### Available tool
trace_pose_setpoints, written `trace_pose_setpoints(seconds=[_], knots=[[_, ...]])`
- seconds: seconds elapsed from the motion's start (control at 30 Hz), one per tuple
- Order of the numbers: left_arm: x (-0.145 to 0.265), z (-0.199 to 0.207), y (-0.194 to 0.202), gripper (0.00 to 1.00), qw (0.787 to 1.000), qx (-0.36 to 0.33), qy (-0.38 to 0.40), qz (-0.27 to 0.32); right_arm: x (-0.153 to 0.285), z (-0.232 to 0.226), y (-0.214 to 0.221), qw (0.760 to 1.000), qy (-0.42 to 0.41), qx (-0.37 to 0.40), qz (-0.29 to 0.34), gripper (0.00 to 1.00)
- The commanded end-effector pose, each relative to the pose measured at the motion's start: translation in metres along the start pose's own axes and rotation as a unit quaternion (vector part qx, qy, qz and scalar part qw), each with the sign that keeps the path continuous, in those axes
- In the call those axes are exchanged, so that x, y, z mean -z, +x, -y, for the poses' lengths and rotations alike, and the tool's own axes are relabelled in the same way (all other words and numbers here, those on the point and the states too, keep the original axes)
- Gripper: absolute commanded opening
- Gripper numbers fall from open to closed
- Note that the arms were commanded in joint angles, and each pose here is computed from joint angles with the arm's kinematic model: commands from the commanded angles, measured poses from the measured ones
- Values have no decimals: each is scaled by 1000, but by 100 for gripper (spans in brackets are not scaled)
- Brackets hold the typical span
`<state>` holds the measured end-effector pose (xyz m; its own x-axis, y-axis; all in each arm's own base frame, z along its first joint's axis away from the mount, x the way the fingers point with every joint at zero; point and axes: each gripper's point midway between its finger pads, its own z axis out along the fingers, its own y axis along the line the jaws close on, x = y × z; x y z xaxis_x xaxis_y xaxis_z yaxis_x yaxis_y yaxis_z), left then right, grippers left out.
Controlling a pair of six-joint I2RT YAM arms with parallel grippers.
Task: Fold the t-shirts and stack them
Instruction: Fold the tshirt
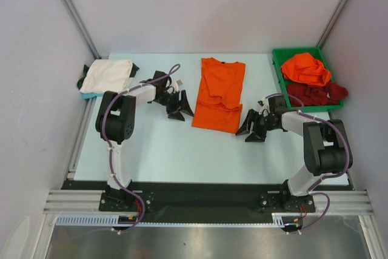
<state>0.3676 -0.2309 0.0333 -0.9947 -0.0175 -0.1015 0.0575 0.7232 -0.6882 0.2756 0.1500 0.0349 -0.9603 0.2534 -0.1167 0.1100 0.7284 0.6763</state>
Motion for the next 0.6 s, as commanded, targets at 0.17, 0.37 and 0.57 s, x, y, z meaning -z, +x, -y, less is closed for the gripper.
trace_pose_setpoints(seconds=[0.17,0.37,0.57], knots=[[-10,11,28,60,999,10,30,-36,-17,-22,-25,999,-33,6,25,63],[-26,23,33,57,998,2,38,-51,-25,-16,-34,999,-27,-5,21,59],[-34,20,28,55,998,0,30,-50,-30,-15,-38,999,-34,-21,21,51]])
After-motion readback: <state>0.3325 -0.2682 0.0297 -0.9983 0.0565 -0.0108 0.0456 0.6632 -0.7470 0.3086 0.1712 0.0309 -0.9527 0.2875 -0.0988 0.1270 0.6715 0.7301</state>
